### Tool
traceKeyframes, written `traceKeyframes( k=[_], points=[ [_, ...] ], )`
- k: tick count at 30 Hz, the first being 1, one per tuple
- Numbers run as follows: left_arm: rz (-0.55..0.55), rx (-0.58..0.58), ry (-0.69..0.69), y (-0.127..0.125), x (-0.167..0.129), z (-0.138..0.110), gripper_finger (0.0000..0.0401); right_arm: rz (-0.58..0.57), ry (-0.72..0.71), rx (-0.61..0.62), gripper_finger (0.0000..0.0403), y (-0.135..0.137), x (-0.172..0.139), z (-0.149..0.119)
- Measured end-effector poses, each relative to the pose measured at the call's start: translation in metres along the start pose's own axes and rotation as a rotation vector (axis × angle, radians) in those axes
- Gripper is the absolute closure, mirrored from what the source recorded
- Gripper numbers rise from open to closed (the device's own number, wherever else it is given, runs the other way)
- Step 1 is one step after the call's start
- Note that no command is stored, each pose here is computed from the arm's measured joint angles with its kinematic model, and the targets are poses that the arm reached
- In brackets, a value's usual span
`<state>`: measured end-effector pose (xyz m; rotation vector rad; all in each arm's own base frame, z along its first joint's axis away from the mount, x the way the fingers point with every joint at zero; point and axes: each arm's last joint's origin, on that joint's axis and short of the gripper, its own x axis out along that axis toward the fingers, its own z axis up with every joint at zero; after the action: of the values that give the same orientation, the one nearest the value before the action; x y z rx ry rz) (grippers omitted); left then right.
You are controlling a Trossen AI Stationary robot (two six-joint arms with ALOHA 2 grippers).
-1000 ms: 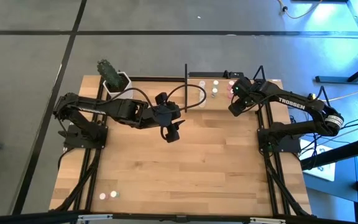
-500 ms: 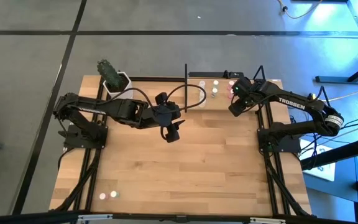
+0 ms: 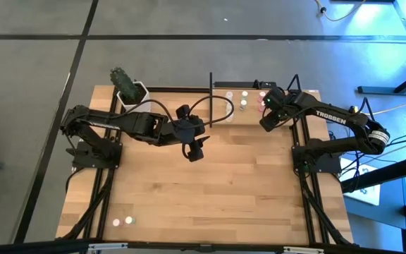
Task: Pick and place medicine bottles onto shelf by color
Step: Put the yellow pill bottle on the shelf aligned with the other yellow pill bottles
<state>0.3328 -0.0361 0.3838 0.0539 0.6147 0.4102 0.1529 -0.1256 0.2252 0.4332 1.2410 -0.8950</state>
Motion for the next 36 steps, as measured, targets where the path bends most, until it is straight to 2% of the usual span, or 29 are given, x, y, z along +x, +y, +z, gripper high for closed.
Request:
traceKeyframes(
  k=[12, 24, 36],
  points=[
    [0.0, 0.0, 0.0, 0.0, 0.0, 0.0, 0.0199, 0.004, -0.004, -0.001, 0.028, 0.0, 0.0, 0.0],
    [0.0, 0.0, 0.0, 0.0, 0.0, 0.0, 0.0199, 0.083, -0.032, -0.033, 0.028, 0.001, 0.0, 0.004],
    [0.0, 0.0, 0.0, 0.0, 0.0, 0.0, 0.0199, 0.134, -0.072, 0.073, 0.028, -0.02, -0.009, 0.002]
  ],
)
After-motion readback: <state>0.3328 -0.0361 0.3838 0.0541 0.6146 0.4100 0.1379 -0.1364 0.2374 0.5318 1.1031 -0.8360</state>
